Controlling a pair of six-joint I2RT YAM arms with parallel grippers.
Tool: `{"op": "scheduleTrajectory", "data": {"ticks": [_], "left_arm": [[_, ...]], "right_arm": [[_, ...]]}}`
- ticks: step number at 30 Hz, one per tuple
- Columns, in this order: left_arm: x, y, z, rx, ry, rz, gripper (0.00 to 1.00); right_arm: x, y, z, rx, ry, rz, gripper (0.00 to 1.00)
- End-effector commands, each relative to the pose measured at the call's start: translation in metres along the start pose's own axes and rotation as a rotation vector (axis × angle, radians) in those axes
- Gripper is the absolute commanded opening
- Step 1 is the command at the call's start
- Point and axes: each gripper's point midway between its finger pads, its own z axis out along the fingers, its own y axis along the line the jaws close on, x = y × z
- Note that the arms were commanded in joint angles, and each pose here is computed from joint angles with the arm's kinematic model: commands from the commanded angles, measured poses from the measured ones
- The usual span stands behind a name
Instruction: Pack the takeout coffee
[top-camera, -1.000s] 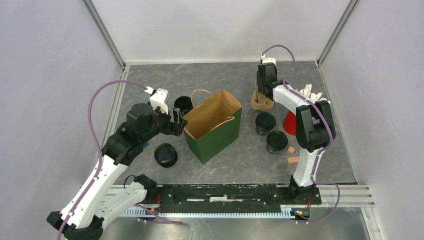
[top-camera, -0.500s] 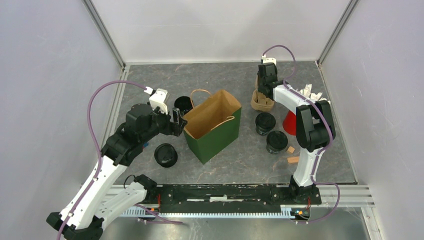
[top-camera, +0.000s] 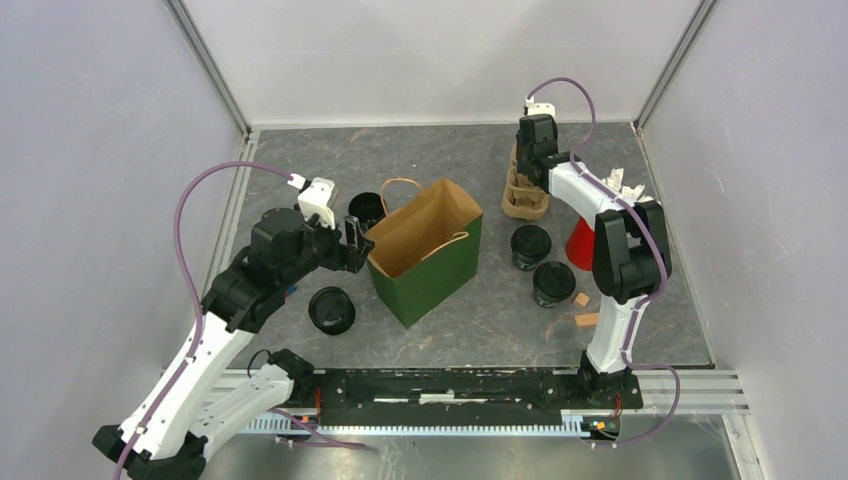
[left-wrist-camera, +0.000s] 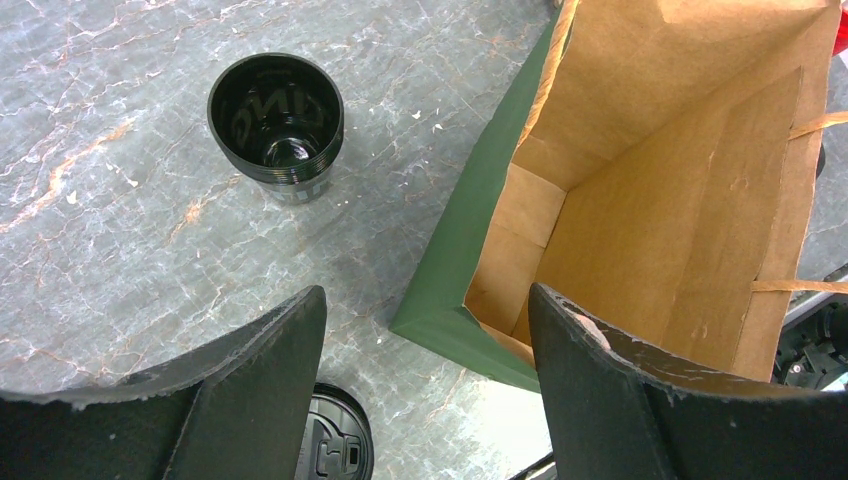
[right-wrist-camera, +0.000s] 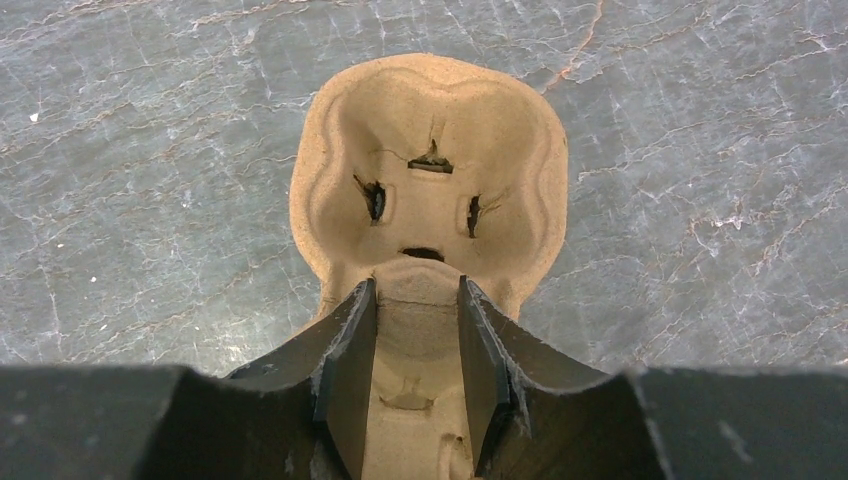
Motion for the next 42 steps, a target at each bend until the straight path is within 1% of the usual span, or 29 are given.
{"op": "scheduleTrajectory", "data": {"ticks": [1,12,18,21,27,33,35,38,40,42], "left_arm": [[-0.007,-0.002,-0.002,0.009,-0.023,0.003,0.80],[-0.007,-0.003,-0.004,0.006,-0.007,-0.017,0.79],[-0.009,-0.004,-0.010,0.000,0.014,-0.032,0.78],[-0.007,-0.002,-0.013,-0.026,0.039,-0.067,0.77],[0.001,0.002,-0.020,-0.088,0.134,-0.148,0.76],[-0.010,-0.019,-0.036,0.003,0.124,-0.229,0.77],[-0.008,-0.019,-0.038,0.003,0.138,-0.237,0.77],[-0.001,-0.031,-0.034,0.063,0.158,-0.273,0.76],[0.004,-0.038,-0.030,0.099,0.177,-0.309,0.71],[0.011,-0.037,-0.026,0.086,0.198,-0.325,0.67]], "right_arm": [[-0.035,-0.002,-0.014,-0.019,-0.087,0.010,0.39],[-0.069,-0.012,-0.048,-0.030,-0.172,-0.009,0.38],[-0.090,-0.011,-0.079,-0.104,-0.233,-0.075,0.38],[-0.105,-0.010,-0.108,-0.162,-0.303,-0.096,0.38],[-0.125,-0.008,-0.171,-0.256,-0.429,-0.157,0.38],[-0.131,0.011,-0.232,-0.375,-0.553,-0.226,0.38],[-0.128,0.016,-0.248,-0.397,-0.582,-0.249,0.38],[-0.127,0.024,-0.276,-0.437,-0.644,-0.264,0.38],[-0.125,0.031,-0.294,-0.472,-0.684,-0.275,0.39],[-0.121,0.041,-0.309,-0.537,-0.728,-0.295,0.39]]}}
